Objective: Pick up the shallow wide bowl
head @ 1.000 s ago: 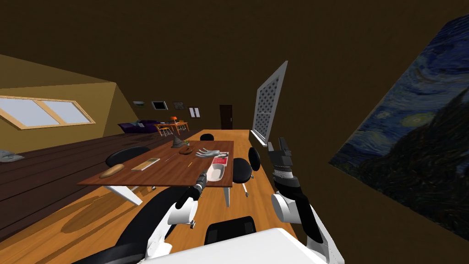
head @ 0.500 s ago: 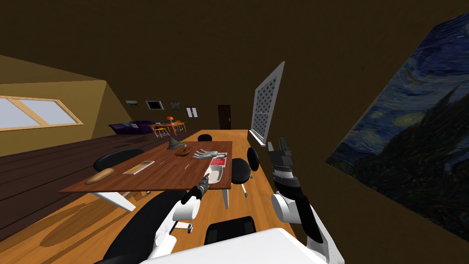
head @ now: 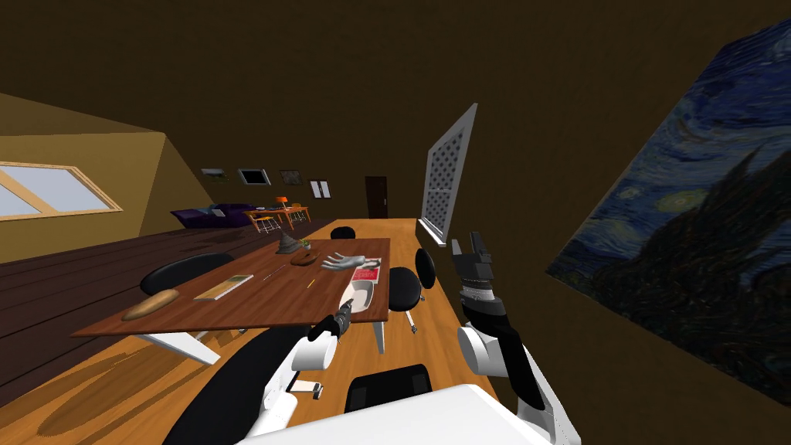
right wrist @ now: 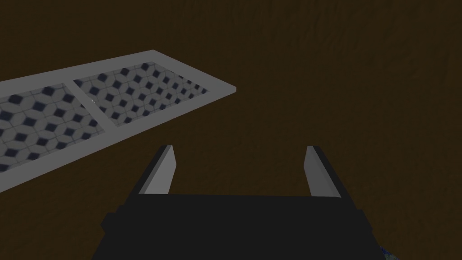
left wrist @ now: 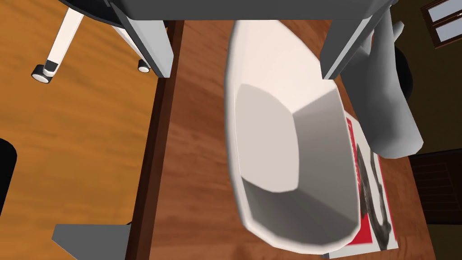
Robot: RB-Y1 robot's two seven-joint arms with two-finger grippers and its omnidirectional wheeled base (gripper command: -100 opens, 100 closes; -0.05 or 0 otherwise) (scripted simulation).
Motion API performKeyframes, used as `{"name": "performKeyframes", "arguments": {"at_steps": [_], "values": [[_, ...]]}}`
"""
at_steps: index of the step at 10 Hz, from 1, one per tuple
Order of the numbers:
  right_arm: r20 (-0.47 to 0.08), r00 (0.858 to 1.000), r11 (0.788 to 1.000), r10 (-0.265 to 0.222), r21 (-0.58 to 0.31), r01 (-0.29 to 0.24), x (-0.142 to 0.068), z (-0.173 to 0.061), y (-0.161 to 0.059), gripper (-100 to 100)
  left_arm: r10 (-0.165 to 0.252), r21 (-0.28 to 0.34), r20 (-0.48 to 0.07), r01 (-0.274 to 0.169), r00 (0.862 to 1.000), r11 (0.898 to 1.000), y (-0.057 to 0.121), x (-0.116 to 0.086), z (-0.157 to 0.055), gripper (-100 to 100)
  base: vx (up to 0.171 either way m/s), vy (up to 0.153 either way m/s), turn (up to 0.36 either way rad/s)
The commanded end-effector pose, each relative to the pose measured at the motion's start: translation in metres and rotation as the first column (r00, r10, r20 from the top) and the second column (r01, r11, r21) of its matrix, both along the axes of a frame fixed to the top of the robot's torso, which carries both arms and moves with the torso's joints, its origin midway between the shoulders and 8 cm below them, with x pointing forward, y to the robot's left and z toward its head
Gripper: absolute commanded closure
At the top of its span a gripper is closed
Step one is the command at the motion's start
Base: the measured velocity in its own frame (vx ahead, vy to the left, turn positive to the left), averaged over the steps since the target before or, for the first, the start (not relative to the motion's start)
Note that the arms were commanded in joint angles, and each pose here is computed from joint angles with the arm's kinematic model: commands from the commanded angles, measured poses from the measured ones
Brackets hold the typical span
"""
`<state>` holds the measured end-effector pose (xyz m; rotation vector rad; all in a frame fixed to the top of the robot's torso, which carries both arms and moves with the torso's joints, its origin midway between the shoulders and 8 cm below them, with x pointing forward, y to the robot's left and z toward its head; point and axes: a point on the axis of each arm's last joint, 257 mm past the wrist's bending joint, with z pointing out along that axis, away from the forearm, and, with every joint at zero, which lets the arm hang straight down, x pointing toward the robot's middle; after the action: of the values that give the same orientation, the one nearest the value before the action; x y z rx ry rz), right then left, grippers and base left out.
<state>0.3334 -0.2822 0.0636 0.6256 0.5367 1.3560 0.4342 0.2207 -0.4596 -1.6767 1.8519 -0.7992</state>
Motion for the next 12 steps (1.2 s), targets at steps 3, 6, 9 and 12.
{"name": "performKeyframes", "arguments": {"at_steps": [3,6,9,12], "values": [[0.0,1.0,1.0,0.0,0.0,0.0,0.0,0.0,0.0,0,0.004,0.0,-0.003,-0.004,1.0,1.0,0.0,0.0,-0.007,-100,0.011,0.001,-0.01],[0.0,1.0,1.0,0.0,0.0,0.0,0.0,0.0,0.0,0,0.01,0.0,-0.003,-0.01,1.0,1.0,-0.001,0.0,-0.017,-100,0.048,0.004,-0.027],[0.0,1.0,1.0,0.0,0.0,0.0,0.0,0.0,0.0,0,0.009,0.0,-0.003,-0.009,1.0,1.0,-0.001,-0.001,-0.015,100,0.006,0.0,-0.001],[0.0,1.0,1.0,0.0,0.0,0.0,0.0,0.0,0.0,0,0.008,0.001,-0.004,-0.008,1.0,1.0,-0.001,-0.001,-0.016,100,0.0,0.0,0.0]]}}
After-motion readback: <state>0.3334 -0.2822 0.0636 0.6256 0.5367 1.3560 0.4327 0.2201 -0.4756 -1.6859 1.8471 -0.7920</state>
